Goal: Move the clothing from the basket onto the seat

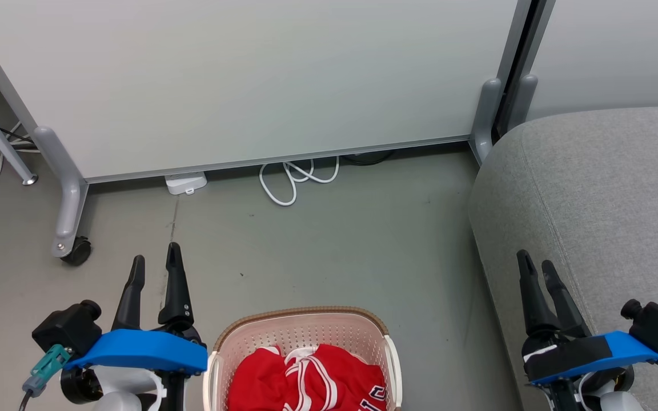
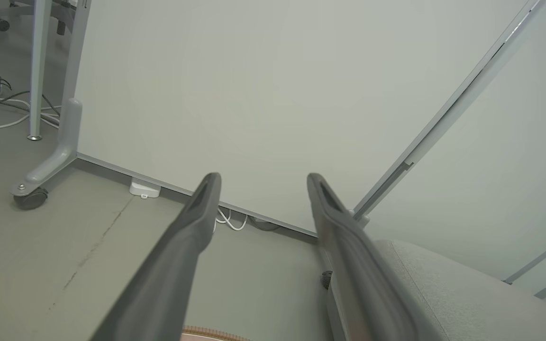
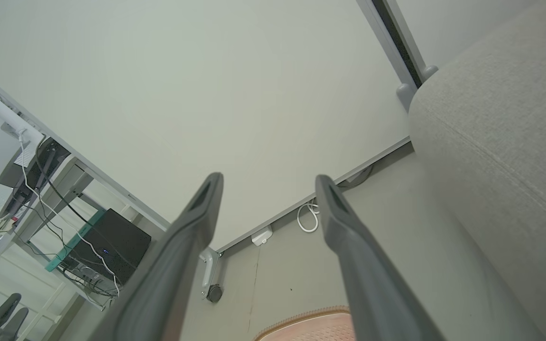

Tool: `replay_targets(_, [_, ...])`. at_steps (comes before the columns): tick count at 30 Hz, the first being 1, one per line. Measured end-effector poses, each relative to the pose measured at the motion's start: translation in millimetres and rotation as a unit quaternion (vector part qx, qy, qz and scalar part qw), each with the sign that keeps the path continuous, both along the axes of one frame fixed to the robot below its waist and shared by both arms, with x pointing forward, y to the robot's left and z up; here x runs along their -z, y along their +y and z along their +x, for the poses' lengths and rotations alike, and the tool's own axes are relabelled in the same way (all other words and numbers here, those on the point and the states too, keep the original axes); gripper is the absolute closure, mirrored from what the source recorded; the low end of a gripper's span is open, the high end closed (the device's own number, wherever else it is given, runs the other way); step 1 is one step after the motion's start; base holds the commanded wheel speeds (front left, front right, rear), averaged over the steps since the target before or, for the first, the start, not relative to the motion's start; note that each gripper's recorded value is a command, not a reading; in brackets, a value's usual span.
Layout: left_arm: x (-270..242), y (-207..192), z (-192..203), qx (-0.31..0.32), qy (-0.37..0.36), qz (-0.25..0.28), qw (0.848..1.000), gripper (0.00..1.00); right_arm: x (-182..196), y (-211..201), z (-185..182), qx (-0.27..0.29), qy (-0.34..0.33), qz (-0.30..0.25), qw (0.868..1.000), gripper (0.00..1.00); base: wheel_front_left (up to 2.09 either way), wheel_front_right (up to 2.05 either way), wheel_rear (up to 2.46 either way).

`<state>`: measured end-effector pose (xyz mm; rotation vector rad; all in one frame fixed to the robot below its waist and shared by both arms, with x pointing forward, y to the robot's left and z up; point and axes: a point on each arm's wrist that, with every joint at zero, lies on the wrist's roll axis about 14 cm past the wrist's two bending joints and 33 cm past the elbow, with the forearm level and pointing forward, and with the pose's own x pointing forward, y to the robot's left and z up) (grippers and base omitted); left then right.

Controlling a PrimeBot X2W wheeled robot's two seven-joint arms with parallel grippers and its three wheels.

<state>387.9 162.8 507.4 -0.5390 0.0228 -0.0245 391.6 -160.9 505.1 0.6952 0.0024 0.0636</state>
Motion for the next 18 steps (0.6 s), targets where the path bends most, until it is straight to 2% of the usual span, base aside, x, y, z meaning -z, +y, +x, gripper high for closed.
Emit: replay_targets(18, [-7.3, -7.1, 1.6, 0.008, -0.029, 0.094, 0.995, 0.0, -5.1, 9.0, 3.5, -0.013, -0.025, -0.098, 0.995, 0.0, 0.0, 0.0, 0.0])
